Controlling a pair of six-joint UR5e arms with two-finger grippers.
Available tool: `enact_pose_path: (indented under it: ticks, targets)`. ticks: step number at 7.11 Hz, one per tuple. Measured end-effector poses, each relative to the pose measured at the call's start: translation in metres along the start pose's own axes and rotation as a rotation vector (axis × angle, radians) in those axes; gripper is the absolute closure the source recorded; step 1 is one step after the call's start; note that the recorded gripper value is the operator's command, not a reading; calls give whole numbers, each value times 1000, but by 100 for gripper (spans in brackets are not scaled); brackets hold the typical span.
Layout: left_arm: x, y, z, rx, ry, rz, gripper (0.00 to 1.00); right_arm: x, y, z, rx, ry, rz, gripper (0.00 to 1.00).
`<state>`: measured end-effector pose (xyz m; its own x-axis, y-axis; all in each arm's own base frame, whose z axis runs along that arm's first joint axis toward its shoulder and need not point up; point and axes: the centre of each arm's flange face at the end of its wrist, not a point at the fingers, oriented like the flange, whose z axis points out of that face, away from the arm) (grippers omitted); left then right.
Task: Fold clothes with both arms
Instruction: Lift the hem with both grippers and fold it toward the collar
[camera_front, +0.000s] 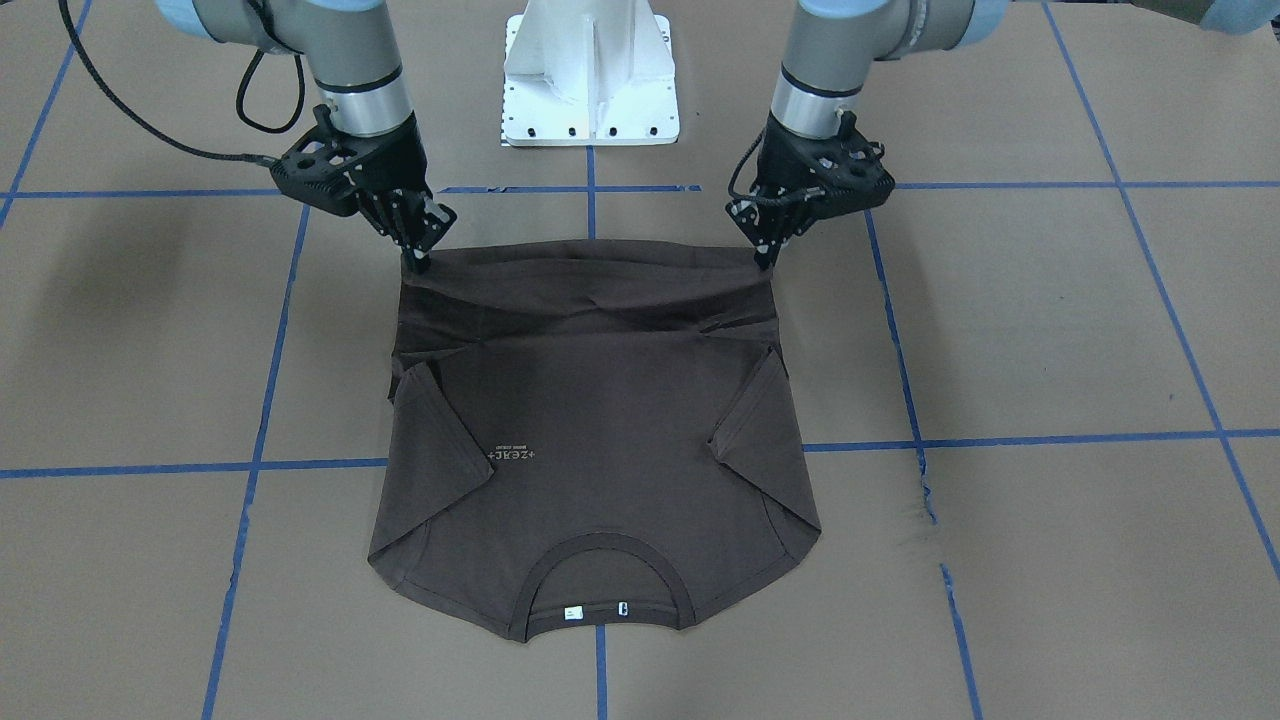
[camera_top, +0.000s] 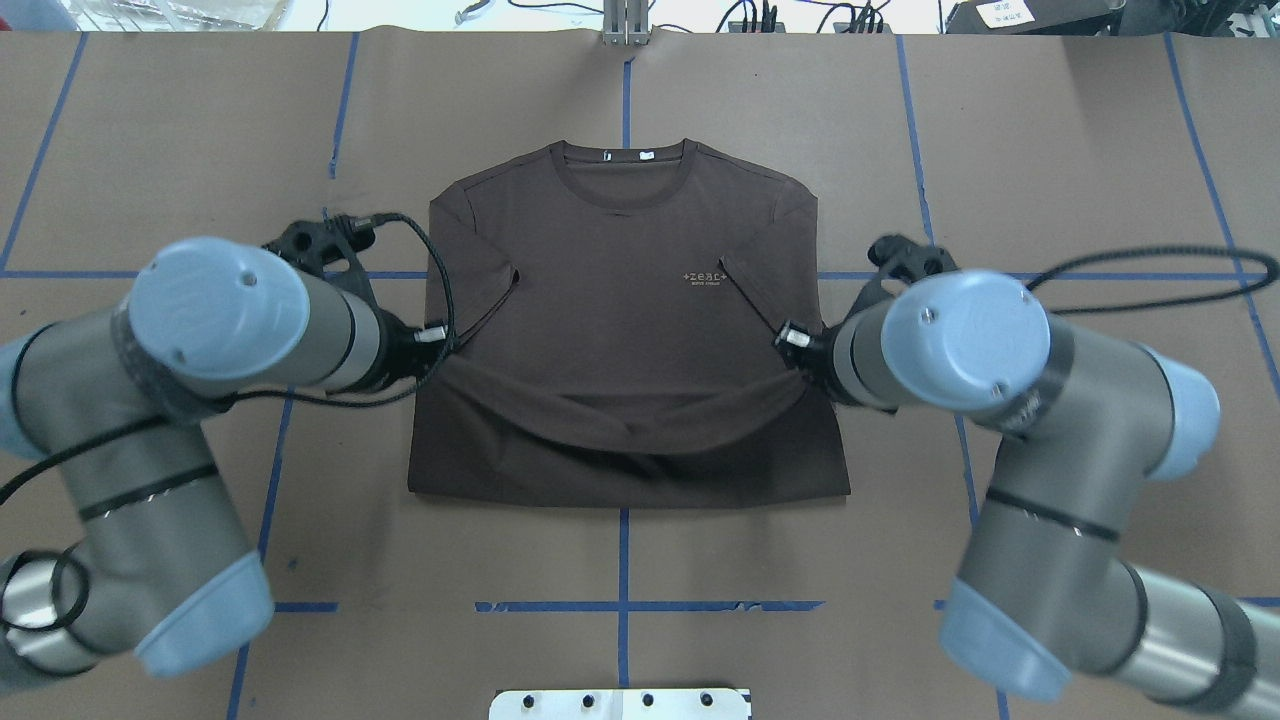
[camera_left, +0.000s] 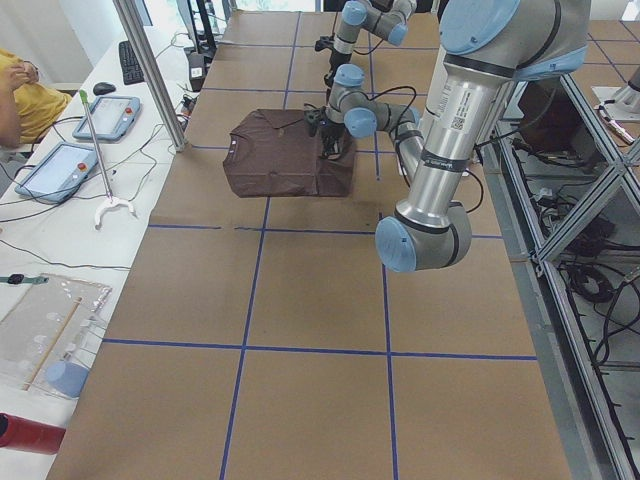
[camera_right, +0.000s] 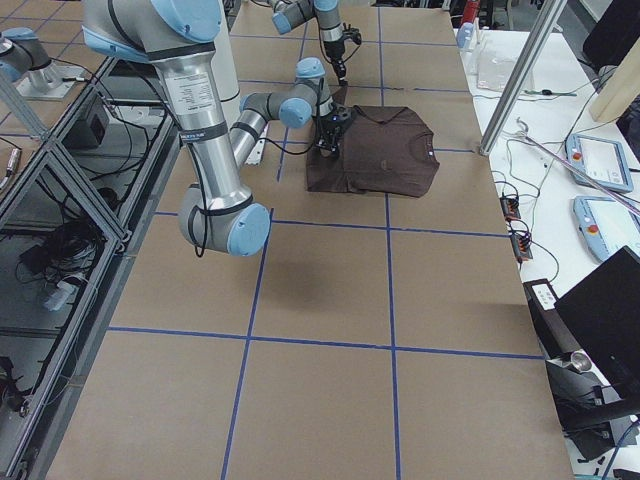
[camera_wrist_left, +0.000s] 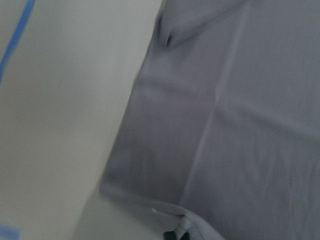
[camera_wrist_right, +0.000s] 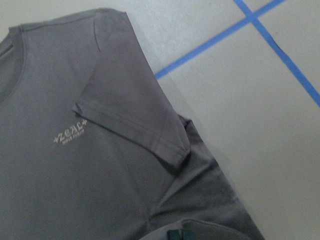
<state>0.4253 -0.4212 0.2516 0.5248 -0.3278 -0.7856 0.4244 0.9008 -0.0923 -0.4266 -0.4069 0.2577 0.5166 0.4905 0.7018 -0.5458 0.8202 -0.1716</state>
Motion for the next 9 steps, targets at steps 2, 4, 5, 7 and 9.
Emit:
enact_pose_path:
  ticks: [2, 4, 5, 7, 9]
  targets:
    - [11, -72, 43, 77, 11, -24, 100, -33, -72, 45, 72, 69, -48, 100]
    - [17, -145, 83, 129, 20, -30, 100, -65, -132, 93, 118, 83, -77, 100]
    - [15, -163, 101, 139, 31, -23, 100, -77, -150, 109, 131, 80, -84, 100]
    - [14, -176, 121, 147, 42, -19, 100, -92, -172, 127, 146, 98, -95, 100]
    - [8, -180, 136, 149, 67, -14, 85, -96, -176, 136, 150, 114, -98, 86]
